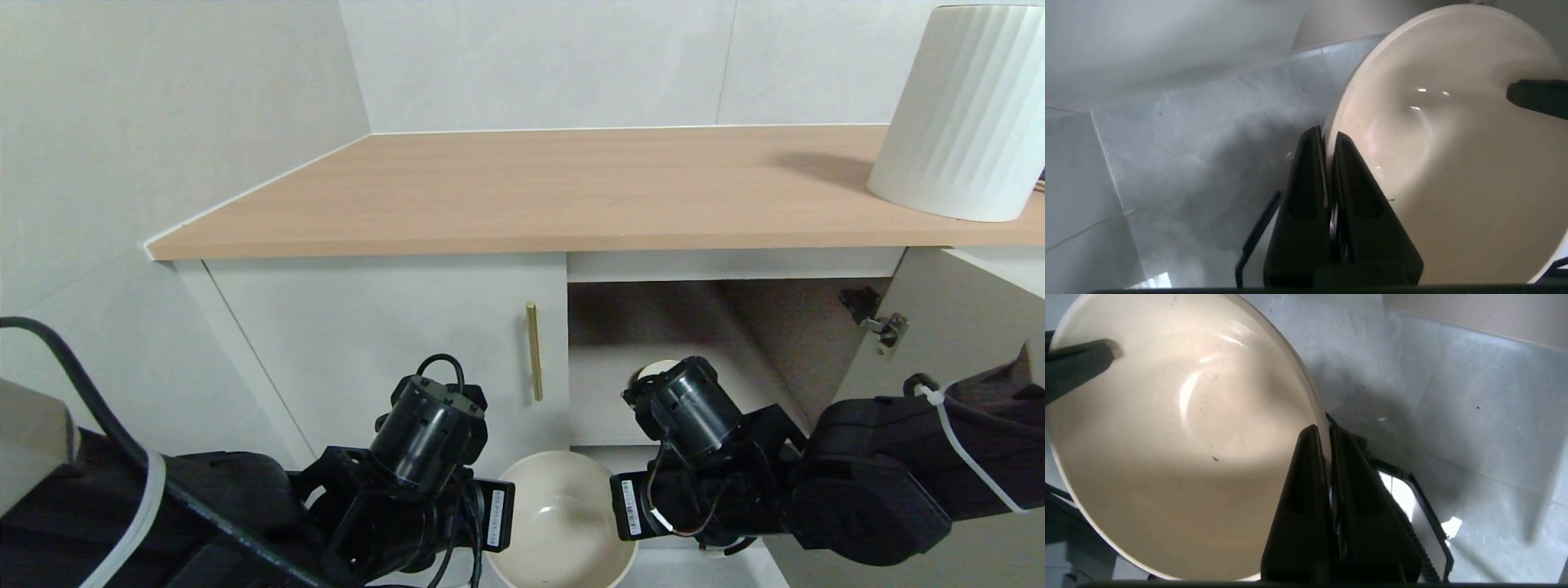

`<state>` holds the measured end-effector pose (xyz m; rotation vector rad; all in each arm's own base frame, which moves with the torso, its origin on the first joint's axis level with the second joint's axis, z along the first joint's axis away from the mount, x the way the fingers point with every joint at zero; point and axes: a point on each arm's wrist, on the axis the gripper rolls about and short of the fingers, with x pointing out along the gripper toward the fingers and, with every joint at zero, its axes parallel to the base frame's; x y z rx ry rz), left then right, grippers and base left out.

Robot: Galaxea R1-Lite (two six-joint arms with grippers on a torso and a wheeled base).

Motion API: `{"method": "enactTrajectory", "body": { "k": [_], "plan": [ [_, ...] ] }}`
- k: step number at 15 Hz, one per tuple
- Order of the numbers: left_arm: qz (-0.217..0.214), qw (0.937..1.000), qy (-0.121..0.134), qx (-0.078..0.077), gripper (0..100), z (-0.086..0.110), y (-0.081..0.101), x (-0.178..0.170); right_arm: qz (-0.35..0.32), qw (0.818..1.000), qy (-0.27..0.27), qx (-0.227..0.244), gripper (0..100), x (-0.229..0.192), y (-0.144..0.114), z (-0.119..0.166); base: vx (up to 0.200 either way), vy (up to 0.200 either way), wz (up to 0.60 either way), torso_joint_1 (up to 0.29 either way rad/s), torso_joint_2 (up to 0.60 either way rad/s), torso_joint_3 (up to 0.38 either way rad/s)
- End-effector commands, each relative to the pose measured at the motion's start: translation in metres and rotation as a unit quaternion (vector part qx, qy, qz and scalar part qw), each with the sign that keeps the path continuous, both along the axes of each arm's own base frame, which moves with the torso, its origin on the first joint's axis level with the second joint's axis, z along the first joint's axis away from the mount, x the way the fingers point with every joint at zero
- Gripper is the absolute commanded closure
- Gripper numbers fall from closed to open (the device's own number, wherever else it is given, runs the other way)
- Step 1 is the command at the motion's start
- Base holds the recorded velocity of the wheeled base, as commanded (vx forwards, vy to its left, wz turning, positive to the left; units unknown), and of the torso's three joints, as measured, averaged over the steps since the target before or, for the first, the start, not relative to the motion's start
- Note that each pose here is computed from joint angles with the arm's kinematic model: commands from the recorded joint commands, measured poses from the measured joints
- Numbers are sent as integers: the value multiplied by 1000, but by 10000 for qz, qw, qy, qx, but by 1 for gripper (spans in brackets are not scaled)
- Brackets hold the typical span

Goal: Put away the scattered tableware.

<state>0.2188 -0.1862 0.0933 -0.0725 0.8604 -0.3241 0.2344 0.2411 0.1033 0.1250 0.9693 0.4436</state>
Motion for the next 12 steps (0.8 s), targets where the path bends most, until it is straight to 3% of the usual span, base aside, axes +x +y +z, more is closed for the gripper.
{"method": "enactTrajectory", "body": {
  "k": [1,2,3,10,12],
  "plan": [
    [8,10000,2,9,100,0,0,0,-8,10000,9,-26,100,0,0,-1,0,0,0,0,0,0],
    [8,10000,2,9,100,0,0,0,-2,10000,6,-30,100,0,0,-1,0,0,0,0,0,0],
    [13,10000,5,5,0,0,0,0,-2,10000,6,-30,100,0,0,-1,0,0,0,0,0,0],
    [24,10000,-2,-15,0,1,0,0,34,9999,78,-146,100,0,0,-7,0,0,0,0,0,0],
    [32,10000,-14,-25,0,1,0,0,85,9991,70,-403,100,-1,-1,-17,0,0,0,0,0,0]
  ]
}}
